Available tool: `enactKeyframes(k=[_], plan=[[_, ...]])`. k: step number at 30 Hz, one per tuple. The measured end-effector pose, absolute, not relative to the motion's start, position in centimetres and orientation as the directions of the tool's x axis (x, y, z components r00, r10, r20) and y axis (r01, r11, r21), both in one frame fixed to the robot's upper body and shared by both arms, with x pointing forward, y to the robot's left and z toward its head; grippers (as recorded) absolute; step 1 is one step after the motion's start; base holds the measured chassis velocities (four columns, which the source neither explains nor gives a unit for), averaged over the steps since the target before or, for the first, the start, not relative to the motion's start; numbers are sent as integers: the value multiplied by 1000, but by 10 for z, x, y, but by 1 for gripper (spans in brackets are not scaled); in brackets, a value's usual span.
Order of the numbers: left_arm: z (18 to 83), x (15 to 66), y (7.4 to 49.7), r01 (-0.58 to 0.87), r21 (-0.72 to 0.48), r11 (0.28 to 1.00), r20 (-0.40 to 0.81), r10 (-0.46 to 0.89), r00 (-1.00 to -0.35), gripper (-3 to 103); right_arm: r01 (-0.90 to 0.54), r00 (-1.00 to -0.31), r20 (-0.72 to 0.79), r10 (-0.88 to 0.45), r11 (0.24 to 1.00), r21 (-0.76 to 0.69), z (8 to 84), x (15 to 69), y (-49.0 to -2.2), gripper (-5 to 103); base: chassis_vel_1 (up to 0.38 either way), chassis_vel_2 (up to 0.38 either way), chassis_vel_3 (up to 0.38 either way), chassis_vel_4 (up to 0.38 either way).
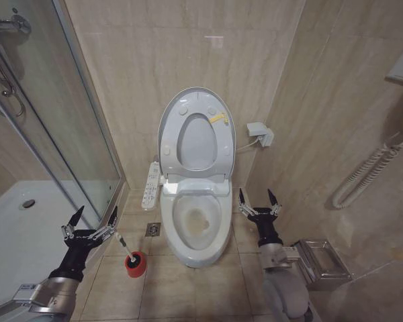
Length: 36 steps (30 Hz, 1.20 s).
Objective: Open the toilet lid, clean the toilet bowl with a toilet brush, close the toilet lid, and flush.
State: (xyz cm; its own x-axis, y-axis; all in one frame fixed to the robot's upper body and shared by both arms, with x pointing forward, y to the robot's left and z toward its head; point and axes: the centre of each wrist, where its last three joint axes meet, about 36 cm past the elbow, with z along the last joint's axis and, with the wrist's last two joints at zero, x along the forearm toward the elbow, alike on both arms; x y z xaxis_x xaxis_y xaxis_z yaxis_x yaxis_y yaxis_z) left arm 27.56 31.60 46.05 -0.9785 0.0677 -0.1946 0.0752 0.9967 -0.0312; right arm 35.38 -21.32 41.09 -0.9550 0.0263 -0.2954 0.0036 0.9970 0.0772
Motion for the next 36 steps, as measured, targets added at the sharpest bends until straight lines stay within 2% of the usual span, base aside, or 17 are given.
enactKeyframes(k=[36], plan=[[460,276,316,75,-31,997,-195,68,-979,100,4,-955,-295,26,997,77,411,354,-213,100,0,0,0,0]])
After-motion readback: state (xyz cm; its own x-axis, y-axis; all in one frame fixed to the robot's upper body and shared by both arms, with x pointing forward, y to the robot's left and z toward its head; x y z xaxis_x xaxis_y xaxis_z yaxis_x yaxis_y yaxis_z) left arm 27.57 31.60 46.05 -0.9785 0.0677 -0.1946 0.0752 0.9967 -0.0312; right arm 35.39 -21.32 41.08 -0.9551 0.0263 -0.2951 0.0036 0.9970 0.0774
